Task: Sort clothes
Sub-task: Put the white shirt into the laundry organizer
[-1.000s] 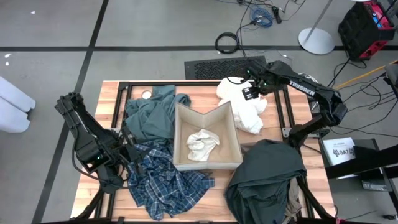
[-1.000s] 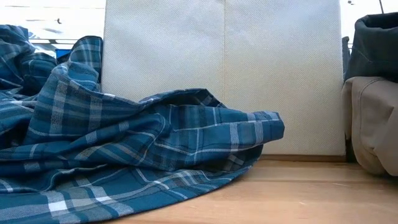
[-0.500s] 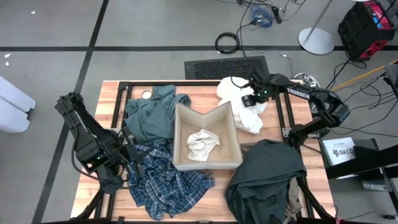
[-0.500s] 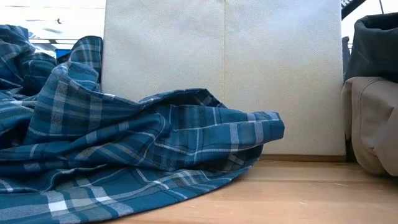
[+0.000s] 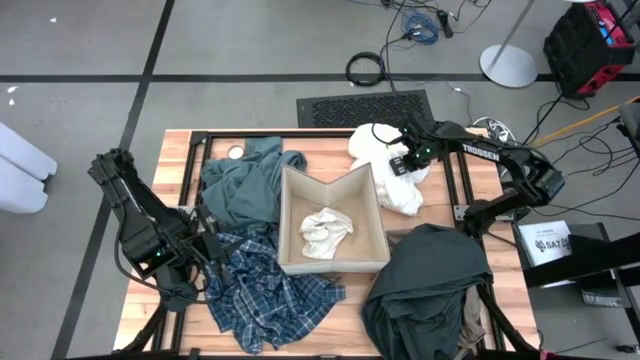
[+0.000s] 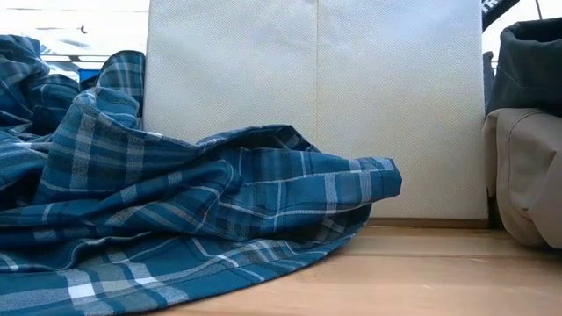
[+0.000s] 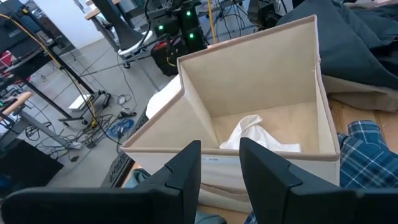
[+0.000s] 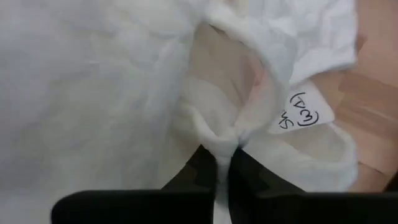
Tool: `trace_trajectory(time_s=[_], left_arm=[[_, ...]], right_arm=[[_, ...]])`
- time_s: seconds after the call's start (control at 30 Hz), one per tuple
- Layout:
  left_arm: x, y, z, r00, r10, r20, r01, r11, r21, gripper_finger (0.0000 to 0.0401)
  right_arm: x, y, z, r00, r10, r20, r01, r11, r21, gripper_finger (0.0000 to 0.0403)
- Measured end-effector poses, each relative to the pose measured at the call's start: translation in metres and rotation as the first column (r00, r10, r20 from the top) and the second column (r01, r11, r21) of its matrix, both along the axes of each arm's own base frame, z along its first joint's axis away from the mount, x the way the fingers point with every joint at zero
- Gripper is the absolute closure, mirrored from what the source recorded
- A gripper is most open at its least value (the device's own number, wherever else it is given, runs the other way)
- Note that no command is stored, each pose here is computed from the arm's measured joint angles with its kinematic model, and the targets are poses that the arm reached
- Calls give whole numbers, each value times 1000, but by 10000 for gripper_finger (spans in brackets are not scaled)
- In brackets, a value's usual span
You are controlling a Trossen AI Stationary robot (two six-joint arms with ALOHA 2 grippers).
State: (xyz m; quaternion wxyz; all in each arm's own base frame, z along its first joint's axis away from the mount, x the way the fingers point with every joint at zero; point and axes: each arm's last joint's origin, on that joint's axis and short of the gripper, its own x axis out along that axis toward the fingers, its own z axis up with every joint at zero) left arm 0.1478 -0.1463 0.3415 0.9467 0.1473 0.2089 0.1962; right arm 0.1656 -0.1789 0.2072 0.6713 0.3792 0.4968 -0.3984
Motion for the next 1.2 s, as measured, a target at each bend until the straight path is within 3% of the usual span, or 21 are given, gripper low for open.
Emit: trace_trajectory(time_s=[0.17, 0.37, 0.53, 0.63, 0.73, 0.93, 1.1, 1.2], left_arm=[[0, 0, 0, 1000, 0, 0, 0, 1000, 0, 280], [0, 0, 0, 1000, 0, -1, 0, 1000, 1, 280], [0, 0, 0, 1000, -1, -1, 1, 1000, 2, 280], [0, 0, 0, 1000, -2, -3, 2, 1000, 4, 280], [0, 0, 0, 1000, -2, -3, 2, 1000, 5, 280], [0, 0, 0, 1000, -3, -4, 3, 1000, 8, 280], [0, 0, 0, 1000, -2, -4, 2, 1000, 8, 280], [0, 0, 0, 1000, -3, -5, 3, 1000, 10, 280]], right_arm=[[-1, 8, 44, 996, 19, 87, -11, 996, -91, 400], [-10, 30, 130, 958, 63, 279, 16, 962, -272, 402], [-24, 64, 198, 873, 176, 455, 36, 907, -419, 402], [-32, 86, 230, 793, 273, 544, 35, 872, -489, 402], [-38, 107, 254, 683, 385, 621, 32, 833, -552, 402], [-40, 137, 293, 343, 592, 729, 99, 749, -655, 403], [-34, 153, 325, 48, 731, 681, 233, 655, -719, 403], [-25, 159, 338, -74, 786, 614, 330, 600, -729, 403]])
